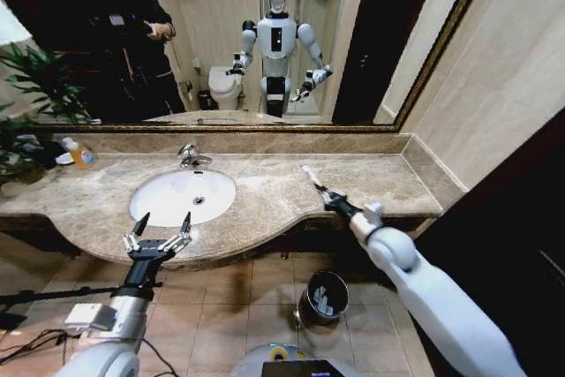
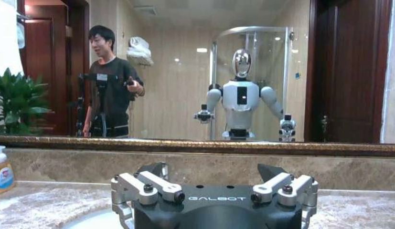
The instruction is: Pick up the trash from the sink and place it in the trash bin.
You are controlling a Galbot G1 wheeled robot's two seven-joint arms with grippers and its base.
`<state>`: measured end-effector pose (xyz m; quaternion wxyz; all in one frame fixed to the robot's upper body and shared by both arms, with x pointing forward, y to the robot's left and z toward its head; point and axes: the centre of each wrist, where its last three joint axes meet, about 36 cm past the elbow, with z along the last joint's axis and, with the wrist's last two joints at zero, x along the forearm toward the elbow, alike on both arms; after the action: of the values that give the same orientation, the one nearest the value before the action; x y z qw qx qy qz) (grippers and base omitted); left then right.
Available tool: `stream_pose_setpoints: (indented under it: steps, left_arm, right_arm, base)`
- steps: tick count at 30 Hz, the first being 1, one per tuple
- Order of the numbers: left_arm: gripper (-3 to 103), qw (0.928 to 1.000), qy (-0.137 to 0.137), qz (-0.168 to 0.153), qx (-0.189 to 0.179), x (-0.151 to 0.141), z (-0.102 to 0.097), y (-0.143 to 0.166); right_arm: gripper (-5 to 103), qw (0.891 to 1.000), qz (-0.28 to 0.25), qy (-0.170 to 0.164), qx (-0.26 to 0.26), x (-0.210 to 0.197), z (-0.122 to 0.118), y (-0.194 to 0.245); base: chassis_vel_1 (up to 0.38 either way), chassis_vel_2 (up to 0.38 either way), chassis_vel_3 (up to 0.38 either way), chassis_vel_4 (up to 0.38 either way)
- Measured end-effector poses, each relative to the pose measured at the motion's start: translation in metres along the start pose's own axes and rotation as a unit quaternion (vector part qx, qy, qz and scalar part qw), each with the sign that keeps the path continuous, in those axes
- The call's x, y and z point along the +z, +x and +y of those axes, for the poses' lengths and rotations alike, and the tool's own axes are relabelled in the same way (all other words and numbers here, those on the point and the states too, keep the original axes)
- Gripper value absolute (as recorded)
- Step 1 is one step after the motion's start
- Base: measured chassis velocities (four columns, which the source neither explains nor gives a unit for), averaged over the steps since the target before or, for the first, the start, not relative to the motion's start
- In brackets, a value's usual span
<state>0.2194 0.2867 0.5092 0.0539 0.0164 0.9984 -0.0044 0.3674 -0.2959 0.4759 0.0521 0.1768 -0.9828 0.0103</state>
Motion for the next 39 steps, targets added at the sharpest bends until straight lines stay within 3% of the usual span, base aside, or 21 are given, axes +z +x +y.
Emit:
stream_pose_setpoints:
  steps: [3,8,17,32,39]
  left_arm:
    - [100,1.0000,0.000,0.000,0.000,0.000,0.000,0.000]
    - [100,1.0000,0.000,0.000,0.000,0.000,0.000,0.000]
    - [100,1.0000,0.000,0.000,0.000,0.000,0.000,0.000]
    - [100,1.0000,0.000,0.000,0.000,0.000,0.000,0.000]
    - [100,1.0000,0.000,0.000,0.000,0.000,0.000,0.000]
  right_arm:
    - [0,1.000,0.012,-0.005,0.005,0.015,0.002,0.032]
    - [0,0.999,0.039,-0.020,0.006,0.061,0.024,0.078]
    - [0,0.997,0.059,-0.047,0.034,0.094,0.042,0.104]
    - [0,0.991,0.095,-0.055,0.074,0.168,0.025,0.113]
    - [0,0.982,0.158,-0.052,0.088,0.231,0.006,0.098]
  base:
    - [0.000,0.000,0.000,0.000]
    - [0.000,0.000,0.000,0.000]
    - [0.000,0.000,0.000,0.000]
    - [0.000,0.000,0.000,0.000]
    - [0.000,0.000,0.000,0.000]
